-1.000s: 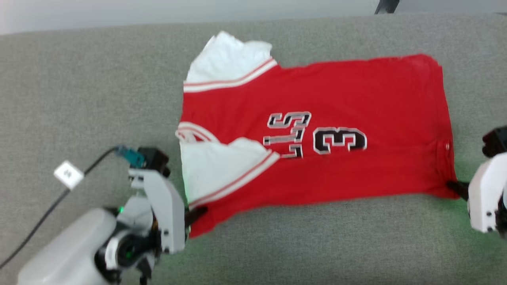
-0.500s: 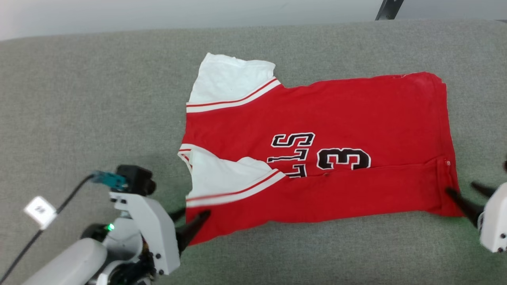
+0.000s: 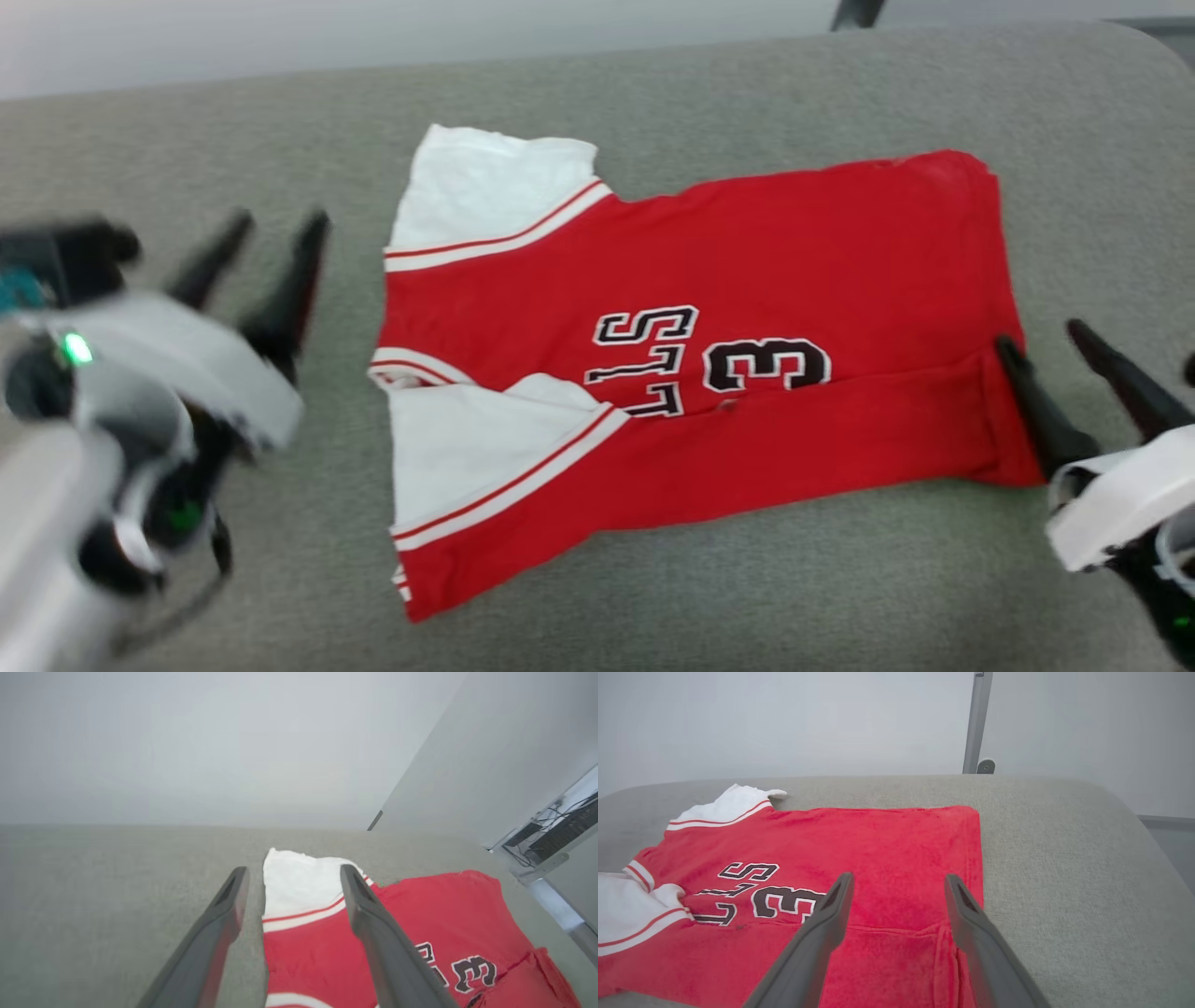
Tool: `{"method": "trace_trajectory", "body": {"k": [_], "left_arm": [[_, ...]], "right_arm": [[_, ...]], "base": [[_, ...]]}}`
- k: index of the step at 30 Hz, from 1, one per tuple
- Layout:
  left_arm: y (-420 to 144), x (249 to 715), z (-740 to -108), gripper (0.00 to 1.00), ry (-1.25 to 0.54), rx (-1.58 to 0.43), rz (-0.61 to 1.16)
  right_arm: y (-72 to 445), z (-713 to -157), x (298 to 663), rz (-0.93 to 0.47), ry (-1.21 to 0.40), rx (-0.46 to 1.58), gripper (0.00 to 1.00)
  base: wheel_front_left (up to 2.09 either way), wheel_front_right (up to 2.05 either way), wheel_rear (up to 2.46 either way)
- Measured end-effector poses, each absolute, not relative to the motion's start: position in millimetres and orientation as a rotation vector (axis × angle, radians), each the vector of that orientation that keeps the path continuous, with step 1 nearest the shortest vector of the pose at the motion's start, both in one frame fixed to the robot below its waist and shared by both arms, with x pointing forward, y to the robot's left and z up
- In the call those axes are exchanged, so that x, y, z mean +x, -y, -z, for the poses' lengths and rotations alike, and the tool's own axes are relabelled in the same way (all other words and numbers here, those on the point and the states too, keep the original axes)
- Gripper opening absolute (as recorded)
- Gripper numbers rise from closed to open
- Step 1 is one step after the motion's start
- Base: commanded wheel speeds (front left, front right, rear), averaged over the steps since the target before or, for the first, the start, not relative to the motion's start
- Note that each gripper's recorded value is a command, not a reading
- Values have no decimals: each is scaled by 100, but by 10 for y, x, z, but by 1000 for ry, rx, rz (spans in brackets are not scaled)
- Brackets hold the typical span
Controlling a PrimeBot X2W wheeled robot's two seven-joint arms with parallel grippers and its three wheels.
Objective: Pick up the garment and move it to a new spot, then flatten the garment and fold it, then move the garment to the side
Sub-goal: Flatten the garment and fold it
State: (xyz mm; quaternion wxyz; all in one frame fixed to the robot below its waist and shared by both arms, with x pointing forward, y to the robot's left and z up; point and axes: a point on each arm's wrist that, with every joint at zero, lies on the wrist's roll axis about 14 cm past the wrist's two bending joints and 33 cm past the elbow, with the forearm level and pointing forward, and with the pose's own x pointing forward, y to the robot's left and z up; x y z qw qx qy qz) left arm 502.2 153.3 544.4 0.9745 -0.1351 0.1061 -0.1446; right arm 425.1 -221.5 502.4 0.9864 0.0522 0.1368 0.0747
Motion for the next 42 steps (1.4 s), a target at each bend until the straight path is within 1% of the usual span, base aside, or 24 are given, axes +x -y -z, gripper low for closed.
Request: {"method": "trace_trajectory", "body": {"k": [5,10,13,16,21,28,37,38,39,40,42], "left_arm": [[-1390,5509,-5646,100,-158,-207,351],[-1198,6087,-5796,100,-130,-151,377],[-1138,6394,-5699,100,-172,-119,363],[-1076,6590,-5399,100,-296,-89,358],[-1074,6650,-4670,100,-629,-38,329],[-1031,6477,-4043,100,-972,-28,329],[-960,6481,-3907,100,-1045,-34,355],[-957,6490,-3907,46,-1045,-34,357],[-953,6496,-3905,22,-1043,-34,359],[-949,6501,-3905,0,-1041,-36,360],[-924,6494,-3899,0,-1043,-56,371]], "right_arm": [[2116,-5059,4263,-159,-232,128,100],[2153,-4982,4247,-136,-234,143,100],[2162,-4927,4237,-124,-238,155,100],[2201,-4877,4220,-106,-243,163,100],[2310,-4738,4154,-68,-285,164,100],[2389,-4584,4107,-46,-340,156,100],[2402,-4544,4190,-54,-352,144,100],[2397,-4563,4221,-62,-349,136,100],[2393,-4583,4253,-72,-349,124,100],[2399,-4615,4296,-80,-344,109,100],[2395,-4686,4417,-104,-342,83,100]], "base": [[0,0,0],[0,0,0],[0,0,0],[0,0,0],[0,0,0],[0,0,0],[0,0,0],[0,0,0],[0,0,0],[0,0,0],[0,0,0]]}}
